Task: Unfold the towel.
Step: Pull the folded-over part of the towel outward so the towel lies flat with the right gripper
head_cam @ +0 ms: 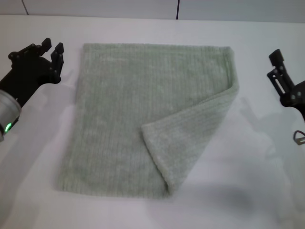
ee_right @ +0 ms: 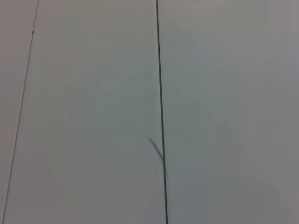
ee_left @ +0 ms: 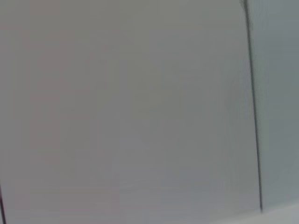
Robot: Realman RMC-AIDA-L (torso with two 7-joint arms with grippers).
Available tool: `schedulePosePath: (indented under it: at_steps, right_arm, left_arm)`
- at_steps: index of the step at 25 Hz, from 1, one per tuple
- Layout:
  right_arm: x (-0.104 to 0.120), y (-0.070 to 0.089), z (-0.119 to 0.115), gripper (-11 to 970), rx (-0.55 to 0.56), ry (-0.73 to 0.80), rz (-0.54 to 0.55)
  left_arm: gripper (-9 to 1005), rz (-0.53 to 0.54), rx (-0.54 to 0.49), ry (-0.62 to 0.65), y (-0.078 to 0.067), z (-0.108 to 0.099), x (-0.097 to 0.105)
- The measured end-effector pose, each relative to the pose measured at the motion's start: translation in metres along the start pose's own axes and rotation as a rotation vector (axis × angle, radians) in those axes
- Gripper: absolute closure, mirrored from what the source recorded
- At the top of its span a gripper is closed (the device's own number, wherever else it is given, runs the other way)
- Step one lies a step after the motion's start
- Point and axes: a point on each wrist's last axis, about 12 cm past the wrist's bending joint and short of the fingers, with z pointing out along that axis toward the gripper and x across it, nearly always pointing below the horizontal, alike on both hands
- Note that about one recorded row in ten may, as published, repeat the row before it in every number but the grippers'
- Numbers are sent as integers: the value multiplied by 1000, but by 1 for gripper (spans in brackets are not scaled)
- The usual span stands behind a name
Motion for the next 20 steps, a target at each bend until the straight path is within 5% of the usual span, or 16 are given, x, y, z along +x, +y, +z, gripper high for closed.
schedulePosePath:
  at_steps: [2,5,10,15,20]
  right_arm:
    - [1,2,3,140,0,10,8]
    - [5,8,17,139,-14,51,66]
    - [7,22,67,139,-121,190,177]
    - [3,29,104,139,-161,277,199]
    - [-14,41,142,140,-142,387,164]
  left_arm:
    - [700,-6,4,29,0,3,-4]
    - [762,-2,-8,282,-5,20,-30]
    - [866,73,-17,426,-22,29,-59]
    - [998,69,20,483,-34,36,-74]
    - [998,-4,73,523,-33,47,-83]
